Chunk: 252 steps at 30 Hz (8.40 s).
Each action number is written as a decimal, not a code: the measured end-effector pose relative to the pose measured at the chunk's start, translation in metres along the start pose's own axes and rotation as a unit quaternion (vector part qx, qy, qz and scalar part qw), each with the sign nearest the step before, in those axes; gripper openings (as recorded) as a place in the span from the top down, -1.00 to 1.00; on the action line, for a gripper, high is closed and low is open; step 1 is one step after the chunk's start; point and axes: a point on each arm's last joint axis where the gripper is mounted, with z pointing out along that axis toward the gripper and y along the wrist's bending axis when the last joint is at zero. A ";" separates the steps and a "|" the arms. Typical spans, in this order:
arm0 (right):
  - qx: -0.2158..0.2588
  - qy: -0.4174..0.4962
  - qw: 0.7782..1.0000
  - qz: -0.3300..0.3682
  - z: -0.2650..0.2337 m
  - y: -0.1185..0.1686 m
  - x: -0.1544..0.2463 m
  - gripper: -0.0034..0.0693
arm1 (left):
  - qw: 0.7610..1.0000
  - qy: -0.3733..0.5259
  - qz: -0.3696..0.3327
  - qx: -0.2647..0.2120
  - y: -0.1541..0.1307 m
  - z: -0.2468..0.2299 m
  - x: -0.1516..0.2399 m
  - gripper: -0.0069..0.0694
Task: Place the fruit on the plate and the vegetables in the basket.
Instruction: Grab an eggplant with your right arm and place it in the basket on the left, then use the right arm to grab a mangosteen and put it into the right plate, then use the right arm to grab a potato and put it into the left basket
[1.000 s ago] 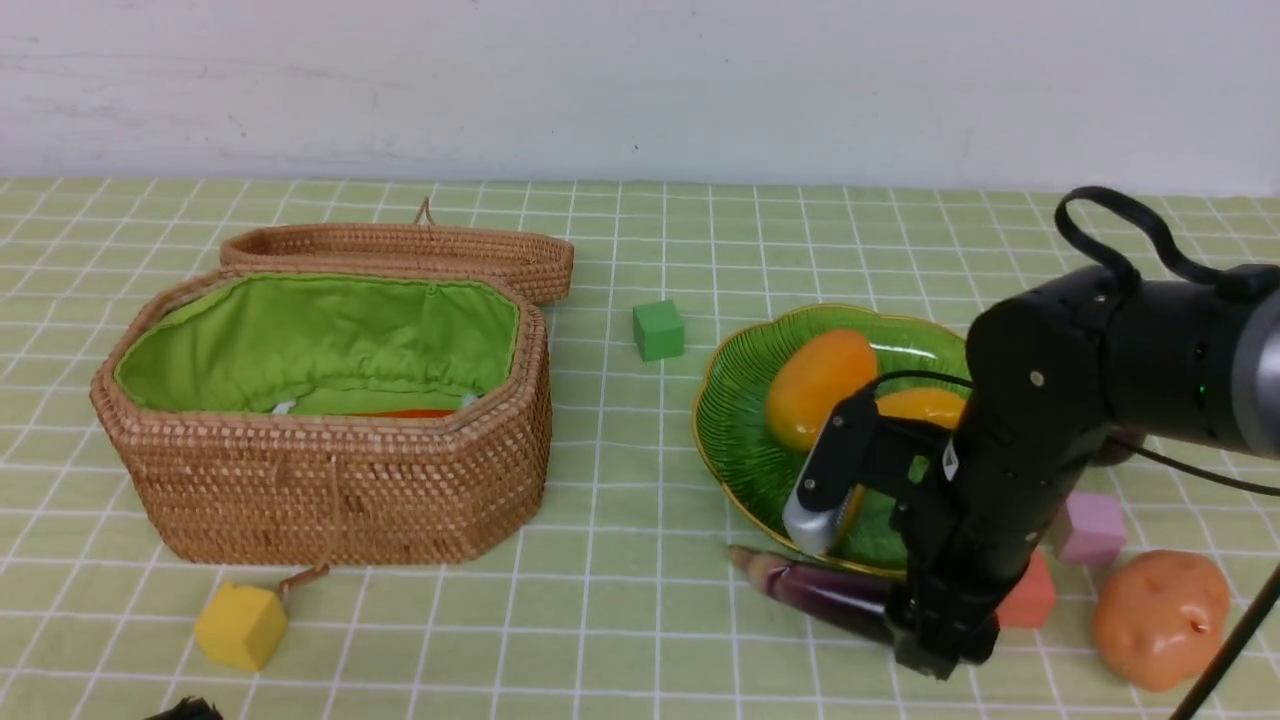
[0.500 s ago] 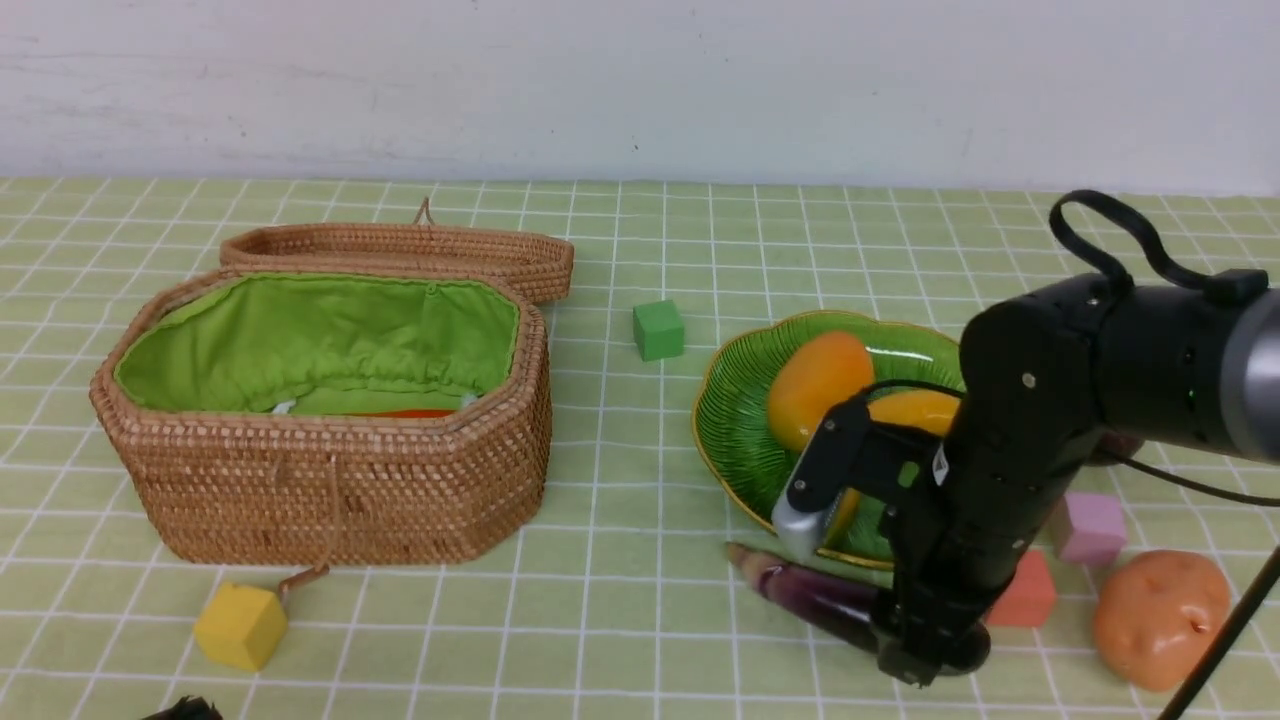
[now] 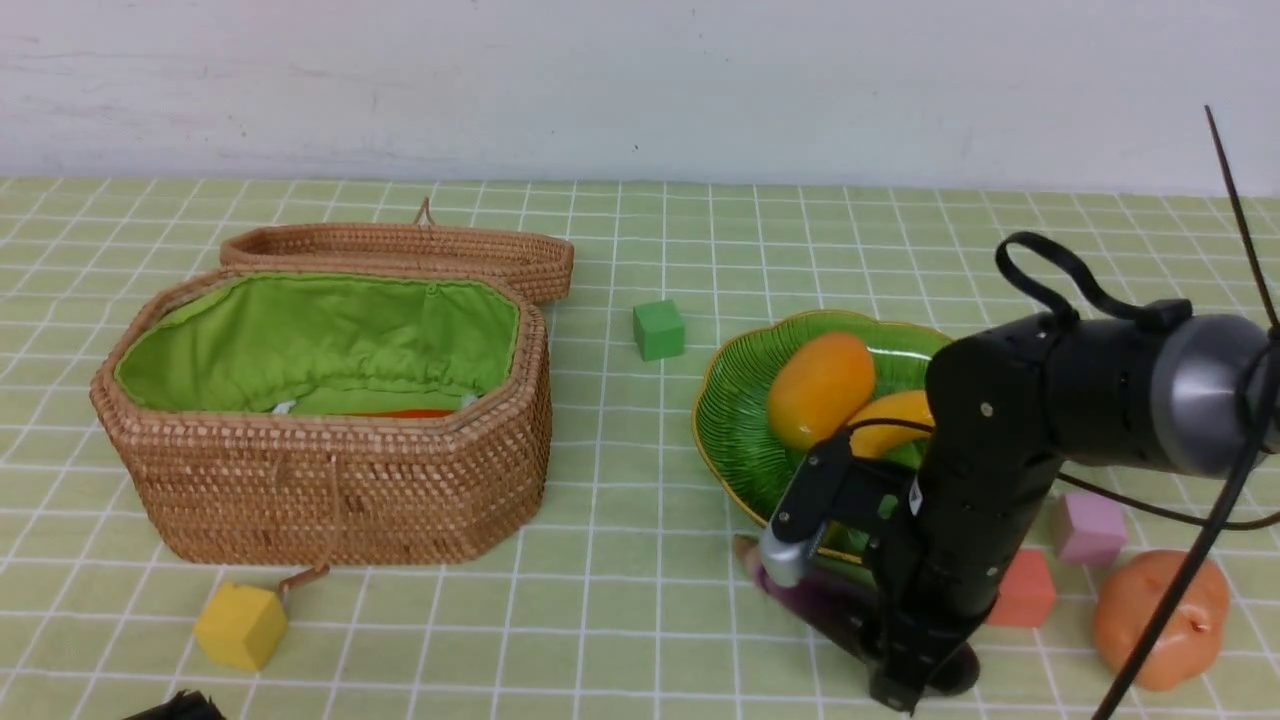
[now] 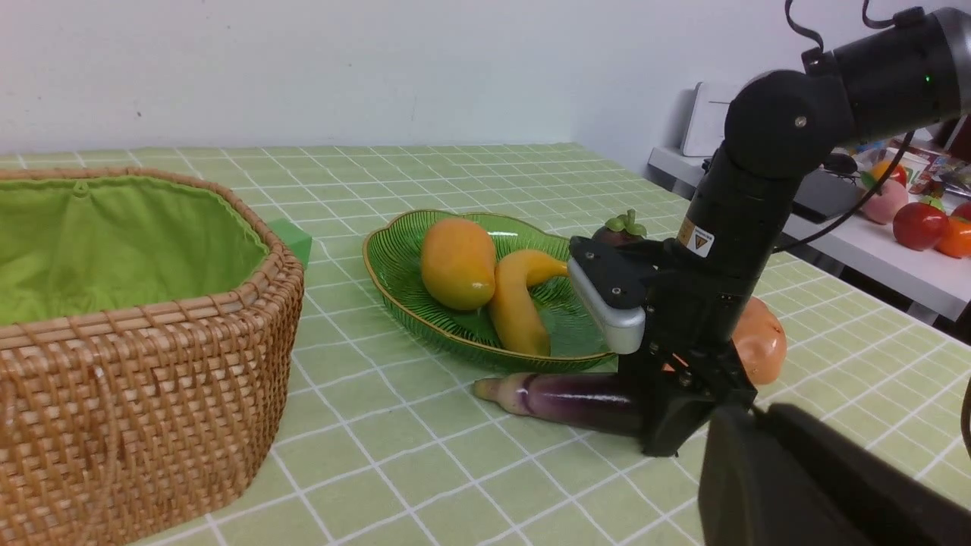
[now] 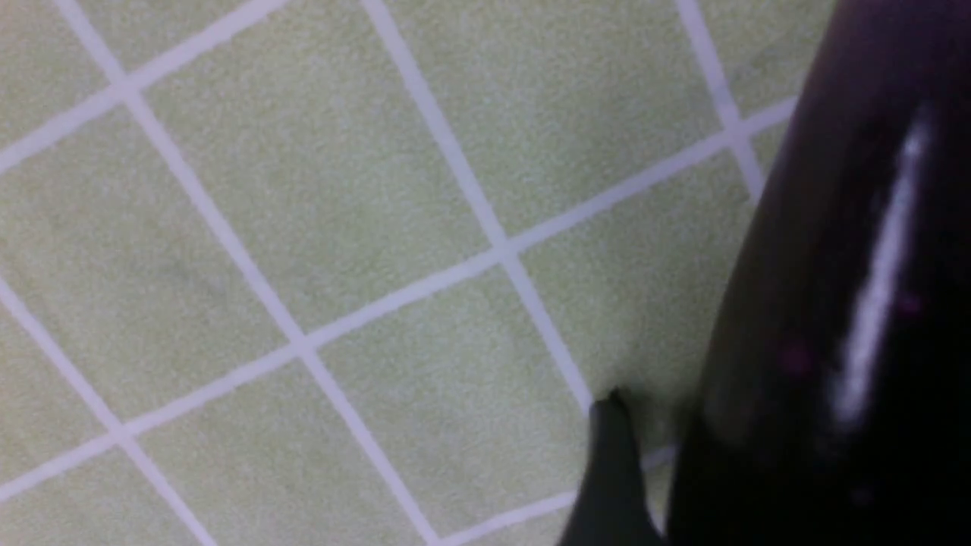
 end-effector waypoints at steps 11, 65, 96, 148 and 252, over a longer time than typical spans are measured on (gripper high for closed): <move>-0.037 0.014 0.999 0.004 -0.013 0.009 0.005 -0.20 | 1.000 0.000 0.000 0.000 0.000 0.000 0.000 0.81; 0.034 -0.330 0.931 -0.152 -0.101 0.057 -0.237 -0.20 | 0.988 -0.004 0.156 -0.022 0.004 0.000 -0.001 0.80; 0.013 -0.296 0.951 -0.088 -0.184 0.070 -0.194 -0.14 | 0.986 -0.011 0.164 -0.021 0.003 0.000 -0.003 0.79; 0.078 -0.197 0.741 0.637 -0.116 -0.132 0.106 -0.82 | 0.999 0.013 -0.049 -0.011 0.002 0.000 0.002 0.76; 0.080 -0.069 0.774 0.624 -0.144 -0.039 0.128 0.09 | 1.000 0.010 -0.016 -0.013 0.002 0.000 0.002 0.72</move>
